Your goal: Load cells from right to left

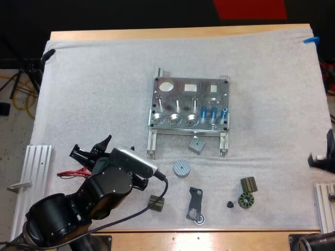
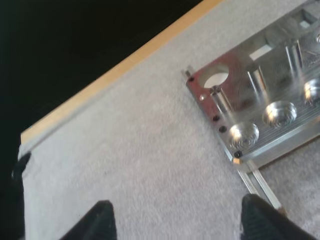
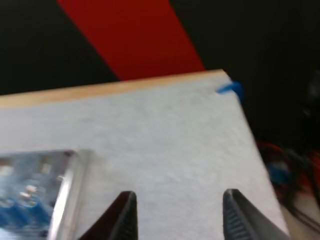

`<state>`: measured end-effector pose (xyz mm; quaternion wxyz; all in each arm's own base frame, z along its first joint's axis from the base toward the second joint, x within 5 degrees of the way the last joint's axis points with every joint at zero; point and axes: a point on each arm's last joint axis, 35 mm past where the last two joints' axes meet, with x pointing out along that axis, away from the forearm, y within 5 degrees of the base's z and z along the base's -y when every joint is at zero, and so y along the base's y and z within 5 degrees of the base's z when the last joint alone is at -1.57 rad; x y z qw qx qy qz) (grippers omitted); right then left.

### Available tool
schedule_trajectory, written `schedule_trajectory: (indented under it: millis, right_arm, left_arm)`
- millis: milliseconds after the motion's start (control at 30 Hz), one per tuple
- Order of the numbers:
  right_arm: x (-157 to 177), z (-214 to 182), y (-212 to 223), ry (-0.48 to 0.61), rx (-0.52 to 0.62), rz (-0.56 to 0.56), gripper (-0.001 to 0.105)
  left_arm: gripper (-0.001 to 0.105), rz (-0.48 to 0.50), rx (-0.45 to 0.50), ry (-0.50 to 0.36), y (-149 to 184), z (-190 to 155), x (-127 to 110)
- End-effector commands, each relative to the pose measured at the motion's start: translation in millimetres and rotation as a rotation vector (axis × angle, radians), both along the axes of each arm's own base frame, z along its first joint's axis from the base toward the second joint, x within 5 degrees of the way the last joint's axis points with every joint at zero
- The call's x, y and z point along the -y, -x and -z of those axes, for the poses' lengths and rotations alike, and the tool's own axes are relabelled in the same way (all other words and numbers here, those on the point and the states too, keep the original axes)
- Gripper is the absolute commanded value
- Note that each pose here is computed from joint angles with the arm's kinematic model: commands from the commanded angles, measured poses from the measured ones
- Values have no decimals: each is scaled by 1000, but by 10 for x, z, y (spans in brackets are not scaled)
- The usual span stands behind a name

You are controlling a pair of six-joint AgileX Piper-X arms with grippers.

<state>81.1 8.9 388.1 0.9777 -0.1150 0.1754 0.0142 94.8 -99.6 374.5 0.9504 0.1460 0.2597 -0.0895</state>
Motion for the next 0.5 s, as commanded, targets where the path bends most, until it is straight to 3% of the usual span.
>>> schedule_trajectory:
  millis: [0,233,467]
  right_arm:
    - [12,-3,126,-5,69,-44,40]
    - [31,272,510,-51,168,-193,40]
    - [35,691,606,-76,58,-221,40]
  left_arm:
    - [54,-33,8,26,20,-43,-36]
    - [54,-43,31,82,35,-200,-58]
    - [54,-83,57,40,117,-381,-202]
